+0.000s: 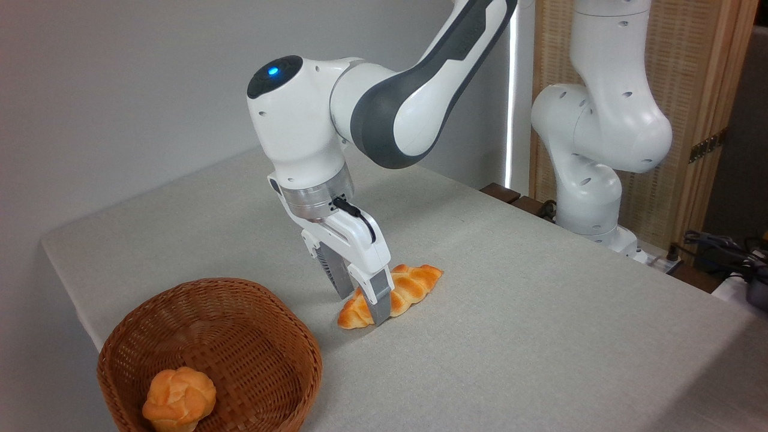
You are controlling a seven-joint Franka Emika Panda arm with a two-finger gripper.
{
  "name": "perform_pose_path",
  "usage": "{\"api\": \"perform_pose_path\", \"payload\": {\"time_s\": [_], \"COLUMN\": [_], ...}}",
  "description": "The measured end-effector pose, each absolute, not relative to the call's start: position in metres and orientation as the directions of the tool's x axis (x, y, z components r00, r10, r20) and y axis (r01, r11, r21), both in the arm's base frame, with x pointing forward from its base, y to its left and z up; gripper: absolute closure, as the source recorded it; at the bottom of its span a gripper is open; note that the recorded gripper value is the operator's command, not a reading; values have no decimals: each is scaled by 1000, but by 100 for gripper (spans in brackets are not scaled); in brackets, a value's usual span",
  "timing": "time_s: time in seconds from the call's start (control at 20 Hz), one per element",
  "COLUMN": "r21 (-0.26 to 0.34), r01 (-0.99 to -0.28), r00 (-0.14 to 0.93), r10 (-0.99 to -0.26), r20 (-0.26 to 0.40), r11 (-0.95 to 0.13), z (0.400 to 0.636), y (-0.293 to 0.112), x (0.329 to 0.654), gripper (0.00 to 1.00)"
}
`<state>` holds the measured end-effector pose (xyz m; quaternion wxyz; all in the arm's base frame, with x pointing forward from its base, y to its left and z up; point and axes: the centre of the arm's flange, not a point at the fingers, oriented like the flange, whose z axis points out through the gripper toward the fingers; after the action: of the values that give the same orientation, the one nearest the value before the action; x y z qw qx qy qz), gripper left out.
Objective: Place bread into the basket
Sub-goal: 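Close the gripper around the middle of the braided roll, then lift the braided roll and carry it over the wicker basket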
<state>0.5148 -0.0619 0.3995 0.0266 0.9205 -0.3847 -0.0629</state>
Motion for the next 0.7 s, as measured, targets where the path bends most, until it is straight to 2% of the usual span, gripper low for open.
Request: {"api": "perform_pose_path", "payload": {"time_s": [0.7], "r21": [99], "r01": [-705], "r00": [695], "r10": [-712], "r20": [-97], "r11": [-702], "z": [400], "y": [-62], "x": [515], "gripper": [51]}}
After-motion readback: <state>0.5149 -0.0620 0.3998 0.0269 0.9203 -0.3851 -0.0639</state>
